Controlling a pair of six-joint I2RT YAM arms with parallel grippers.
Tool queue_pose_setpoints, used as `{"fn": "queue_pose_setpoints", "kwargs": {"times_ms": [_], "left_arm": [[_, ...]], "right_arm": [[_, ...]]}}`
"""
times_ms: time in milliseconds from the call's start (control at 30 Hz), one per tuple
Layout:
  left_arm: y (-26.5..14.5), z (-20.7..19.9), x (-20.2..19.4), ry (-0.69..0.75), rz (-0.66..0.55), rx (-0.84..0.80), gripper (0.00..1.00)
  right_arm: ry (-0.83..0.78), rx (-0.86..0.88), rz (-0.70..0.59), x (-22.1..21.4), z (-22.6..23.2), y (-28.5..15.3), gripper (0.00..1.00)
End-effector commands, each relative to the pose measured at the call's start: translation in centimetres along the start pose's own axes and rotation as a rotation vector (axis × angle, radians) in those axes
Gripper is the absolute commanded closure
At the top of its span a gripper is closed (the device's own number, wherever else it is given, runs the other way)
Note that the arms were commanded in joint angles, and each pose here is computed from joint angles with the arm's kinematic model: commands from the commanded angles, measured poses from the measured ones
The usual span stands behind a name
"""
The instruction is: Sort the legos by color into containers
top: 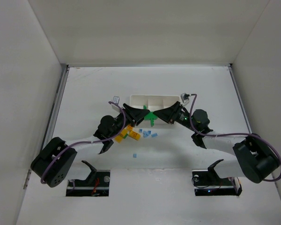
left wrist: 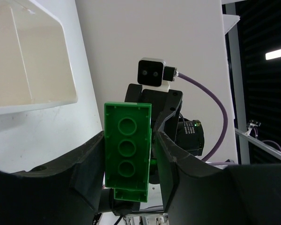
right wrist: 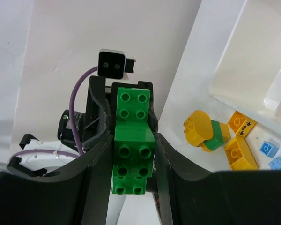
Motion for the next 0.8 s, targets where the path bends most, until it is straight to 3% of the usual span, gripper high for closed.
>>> {"fn": "queue_pose_setpoints", "kwargs": {"times_ms": [0,467,767], "left_arm": [[0.19,-1.25,0.01,0.027,0.002,-0.079,0.58],[0.79,-1.53,-0.65,0.045,0.051,-0.096,0.59],[0.54,-1.28,-0.38,0.06,0.038,-0.089,0.77]], "right_arm": [[-0.036,0.059,-0.019,0.18,0.79,0.42,0.67],[-0.012,0.053,-0.02,0.39,0.61,0.96,0.66],[0.0,0.041,-0.018,0.35,0.23,1.06,0.66]]}}
Point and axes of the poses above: each gripper's point midway between its finger pads, its own y axis out along the fingers, its own z axis along the line the jaws close on, x = y × z, the point moved 10 cm from there along -y, back along the fingers, and after that the axes turned 6 degrees about y, right-handed, at the moved point
